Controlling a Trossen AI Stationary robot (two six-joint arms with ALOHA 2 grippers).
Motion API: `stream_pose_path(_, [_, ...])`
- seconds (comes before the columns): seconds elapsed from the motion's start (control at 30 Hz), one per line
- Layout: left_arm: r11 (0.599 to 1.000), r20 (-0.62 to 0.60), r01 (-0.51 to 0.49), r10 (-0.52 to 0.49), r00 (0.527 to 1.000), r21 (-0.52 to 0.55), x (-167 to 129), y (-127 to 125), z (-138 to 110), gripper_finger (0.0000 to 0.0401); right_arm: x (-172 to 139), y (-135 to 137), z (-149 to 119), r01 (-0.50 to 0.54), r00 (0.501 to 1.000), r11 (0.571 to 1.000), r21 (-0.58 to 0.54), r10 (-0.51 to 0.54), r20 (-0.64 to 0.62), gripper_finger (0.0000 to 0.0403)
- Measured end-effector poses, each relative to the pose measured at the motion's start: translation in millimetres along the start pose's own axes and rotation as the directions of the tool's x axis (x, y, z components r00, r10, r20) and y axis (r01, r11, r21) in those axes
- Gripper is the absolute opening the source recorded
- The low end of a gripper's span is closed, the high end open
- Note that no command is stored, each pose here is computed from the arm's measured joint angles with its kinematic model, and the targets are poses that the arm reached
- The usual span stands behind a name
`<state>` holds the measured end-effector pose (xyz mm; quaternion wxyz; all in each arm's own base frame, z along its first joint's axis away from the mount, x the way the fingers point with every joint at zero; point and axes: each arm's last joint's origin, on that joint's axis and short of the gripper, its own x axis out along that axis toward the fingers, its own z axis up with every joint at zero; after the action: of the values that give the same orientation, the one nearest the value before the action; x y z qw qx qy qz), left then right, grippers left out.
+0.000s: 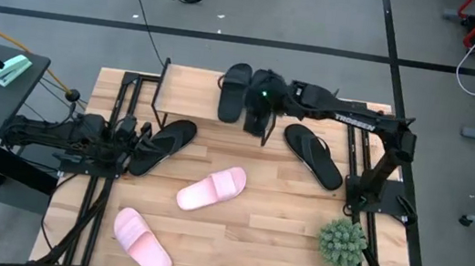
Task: Pick and place slides into the shelf
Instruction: Put the pink slipper on the shelf
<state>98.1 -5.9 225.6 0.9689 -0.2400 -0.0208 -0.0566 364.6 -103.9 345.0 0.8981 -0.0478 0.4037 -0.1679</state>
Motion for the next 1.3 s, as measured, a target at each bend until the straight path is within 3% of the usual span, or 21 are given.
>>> stream_pose_path(0.07, [1.000, -0.028, -0.015, 0.015, 0.999, -0.002, 0.0, 1.5, -2.7, 0.0013, -4.3, 22.8, -0.3, -0.160, 0.987, 0.987, 0.007, 0.160, -0.006, 0.0064])
stream_pose_path(0.13, [1.000, -0.046, -0.025, 0.024, 0.999, -0.002, -0.1, 2.4, -4.5, 0.0018, -6.2, 51.8, -2.5, -0.258, 0.966, 0.965, -0.042, 0.257, -0.018, 0.0060])
stream_pose_path(0.27, [0.997, -0.087, -0.024, 0.030, 0.996, 0.072, -0.2, 3.0, -8.5, 0.0024, -1.0, 113.4, -16.2, -0.346, 0.938, 0.930, -0.126, 0.343, -0.039, 0.0050])
stream_pose_path(0.4, [0.995, -0.121, 0.008, 0.004, 0.993, 0.097, 1.6, 0.5, -11.8, 0.0022, 9.8, 167.7, -42.7, -0.418, 0.906, 0.901, -0.118, 0.422, 0.015, 0.0041])
stream_pose_path(0.53, [0.995, -0.134, 0.020, -0.007, 0.991, 0.097, 3.9, -0.7, -13.0, 0.0014, 14.6, 201.7, -58.0, -0.485, 0.851, 0.869, -0.101, 0.495, 0.175, 0.0040])
stream_pose_path(0.67, [0.995, -0.119, 0.023, -0.011, 0.993, 0.098, 5.6, -1.3, -11.6, 0.0010, 18.4, 214.1, -69.8, -0.526, 0.798, 0.834, -0.164, 0.551, 0.242, 0.0052])
stream_pose_path(0.83, [0.991, -0.055, 0.052, -0.045, 0.997, 0.120, 6.8, -4.7, -5.2, 0.0016, 39.5, 215.3, -82.5, -0.462, 0.849, 0.872, -0.162, 0.487, 0.205, 0.0087])
stream_pose_path(1.0, [0.985, 0.021, 0.079, -0.084, 0.996, 0.156, 7.6, -8.4, 2.1, 0.0022, 57.5, 206.3, -71.3, -0.425, 0.836, 0.891, -0.157, 0.453, 0.308, 0.0130])
stream_pose_path(1.3, [0.983, 0.030, 0.082, -0.088, 0.996, 0.167, 10.8, -8.9, 3.1, 0.0011, 95.2, 212.9, -81.4, -0.427, 0.865, 0.896, -0.119, 0.443, 0.236, 0.0173])
